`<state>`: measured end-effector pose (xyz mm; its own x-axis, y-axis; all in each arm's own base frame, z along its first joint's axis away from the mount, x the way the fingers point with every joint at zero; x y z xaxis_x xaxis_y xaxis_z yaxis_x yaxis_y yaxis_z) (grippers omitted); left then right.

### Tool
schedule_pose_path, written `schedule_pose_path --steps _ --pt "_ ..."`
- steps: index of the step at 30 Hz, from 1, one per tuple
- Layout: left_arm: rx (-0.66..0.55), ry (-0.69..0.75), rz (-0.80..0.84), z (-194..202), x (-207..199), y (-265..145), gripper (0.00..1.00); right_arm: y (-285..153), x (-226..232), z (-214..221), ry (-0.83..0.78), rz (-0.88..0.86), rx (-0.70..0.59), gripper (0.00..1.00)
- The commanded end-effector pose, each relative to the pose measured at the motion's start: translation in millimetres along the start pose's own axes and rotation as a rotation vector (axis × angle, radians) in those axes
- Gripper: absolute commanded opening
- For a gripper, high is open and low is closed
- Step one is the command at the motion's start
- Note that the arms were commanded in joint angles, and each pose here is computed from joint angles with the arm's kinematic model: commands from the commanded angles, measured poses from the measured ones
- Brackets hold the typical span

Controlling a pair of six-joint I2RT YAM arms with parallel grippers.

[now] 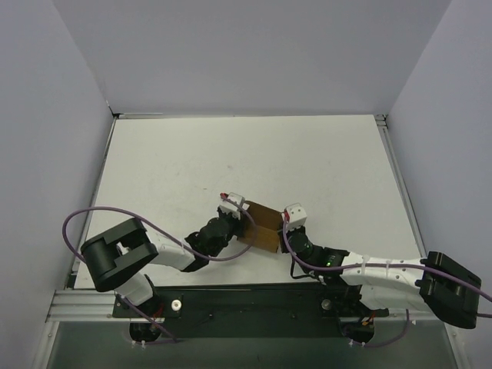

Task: Fold the paper box

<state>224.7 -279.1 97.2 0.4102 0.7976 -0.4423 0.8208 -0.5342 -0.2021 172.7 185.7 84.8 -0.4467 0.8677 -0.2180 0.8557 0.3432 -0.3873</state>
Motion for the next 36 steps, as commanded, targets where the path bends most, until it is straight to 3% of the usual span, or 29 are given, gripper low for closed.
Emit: schedule_pose_path --steps 1,9,14,19,21,22,25,27,30,36 --pt "0.081 -0.068 0.153 26 -31 -23 0.00 -8 26 -19 0.075 -0.080 -0.060 0.00" --pt "0.127 -0.068 0.142 51 -24 -50 0.00 -28 47 -20 -0.024 -0.071 -0.046 0.00" --pt "0.104 -0.077 0.138 45 -25 -55 0.00 -34 51 -15 -0.037 -0.079 -0.020 0.00" --pt "0.044 0.003 0.180 25 -37 -51 0.00 -51 52 -29 -0.051 -0.137 -0.012 0.01" --pt "0.028 0.064 0.196 18 -39 -51 0.00 -59 48 -51 0.053 -0.120 -0.018 0.08" --pt "0.009 0.082 0.211 12 -42 -51 0.00 -62 35 -44 0.038 -0.053 0.024 0.22" --pt "-0.025 0.148 0.270 2 -47 -53 0.00 -69 19 -45 0.120 -0.010 0.082 0.51" --pt "-0.027 0.175 0.300 -3 -46 -52 0.00 -68 6 -39 0.188 0.022 0.128 0.58" --pt "-0.013 0.181 0.317 -6 -43 -49 0.00 -66 2 -19 0.215 -0.012 0.167 0.62" --pt "-0.020 0.174 0.312 -15 -31 -44 0.00 -66 -8 16 0.252 0.025 0.246 0.59"
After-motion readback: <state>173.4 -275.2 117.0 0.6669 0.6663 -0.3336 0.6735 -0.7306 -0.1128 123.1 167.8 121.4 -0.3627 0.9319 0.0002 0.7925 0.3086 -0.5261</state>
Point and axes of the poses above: each gripper's point midway between its finger pads, its own y axis out along the fingers, its own x axis along the line the jaws close on, z = x × y, the point moved 5 cm from there along -y, back along the fingers, and after that the axes turned 15 degrees about -y, right-handed, at the moved point
